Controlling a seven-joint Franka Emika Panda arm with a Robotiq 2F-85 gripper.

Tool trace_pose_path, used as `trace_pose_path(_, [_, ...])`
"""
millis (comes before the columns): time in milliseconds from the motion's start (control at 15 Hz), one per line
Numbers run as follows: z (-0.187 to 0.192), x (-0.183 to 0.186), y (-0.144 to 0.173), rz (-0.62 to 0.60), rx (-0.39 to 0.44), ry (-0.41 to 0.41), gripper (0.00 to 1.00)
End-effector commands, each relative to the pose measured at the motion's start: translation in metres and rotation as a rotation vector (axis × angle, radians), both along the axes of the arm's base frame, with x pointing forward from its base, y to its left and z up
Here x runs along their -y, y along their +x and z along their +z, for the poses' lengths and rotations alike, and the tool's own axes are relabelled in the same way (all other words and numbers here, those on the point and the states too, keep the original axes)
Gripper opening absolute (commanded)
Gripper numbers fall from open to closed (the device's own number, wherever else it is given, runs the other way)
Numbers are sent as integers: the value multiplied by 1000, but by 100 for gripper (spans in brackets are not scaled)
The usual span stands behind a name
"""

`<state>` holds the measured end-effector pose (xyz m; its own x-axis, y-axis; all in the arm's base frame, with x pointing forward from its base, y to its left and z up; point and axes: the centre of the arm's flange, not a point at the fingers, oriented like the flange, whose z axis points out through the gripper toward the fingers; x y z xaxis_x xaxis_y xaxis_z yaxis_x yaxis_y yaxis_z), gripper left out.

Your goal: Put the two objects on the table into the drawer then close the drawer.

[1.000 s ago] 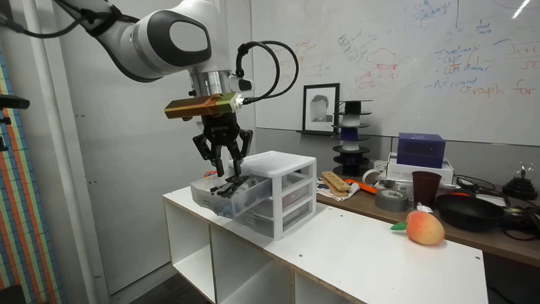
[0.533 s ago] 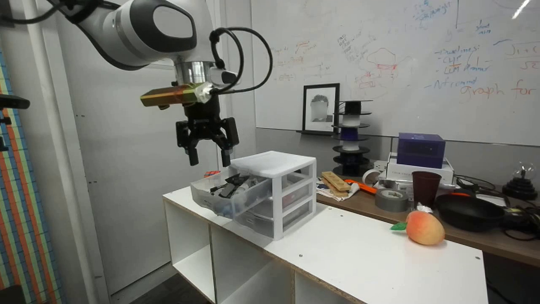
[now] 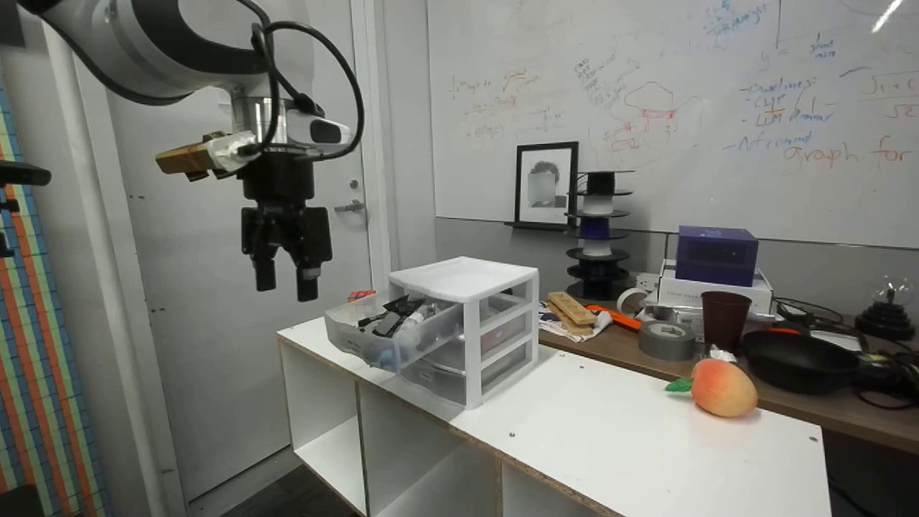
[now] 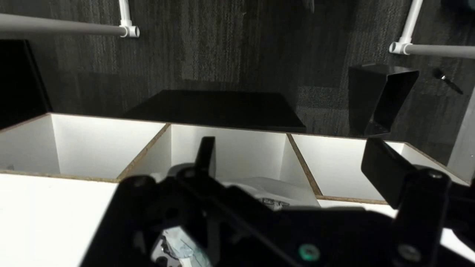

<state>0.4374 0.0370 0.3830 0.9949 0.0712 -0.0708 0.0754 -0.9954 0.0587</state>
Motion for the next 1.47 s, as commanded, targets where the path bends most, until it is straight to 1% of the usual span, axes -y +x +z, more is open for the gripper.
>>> trace_pose_path(0, [-15, 22, 1, -71, -20, -16, 100])
trace_pose_path(133, [-28, 35, 13, -76, -54, -10, 100])
trace_pose_path(267, [-43, 46, 9, -74, -100, 11, 100])
trace_pose_path(400, [-58, 53, 9, -68, -137, 11, 100])
trace_pose_path(467, [-63, 51, 20, -61, -146, 11, 100])
trace_pose_path(533, [-67, 49, 27, -49, -147, 7, 75])
trace_pose_path(600, [-70, 46, 33, -32, -132, -5, 75])
trace_pose_path(733, [-69, 38, 46, -6, -89, -26, 58])
trace_pose_path(800, [-68, 34, 50, 11, -58, -41, 49])
trace_pose_path(933, [-64, 28, 65, 29, 2, -62, 35])
trace_pose_path(1000, [-62, 26, 74, 26, 28, -62, 27])
trace_pose_path(1200, [-61, 28, 93, 23, 78, -87, 5])
trace_pose_path(1267, [-63, 30, 92, 21, 94, -94, 1])
trace_pose_path(1400, [-69, 32, 100, 16, 134, -105, 0])
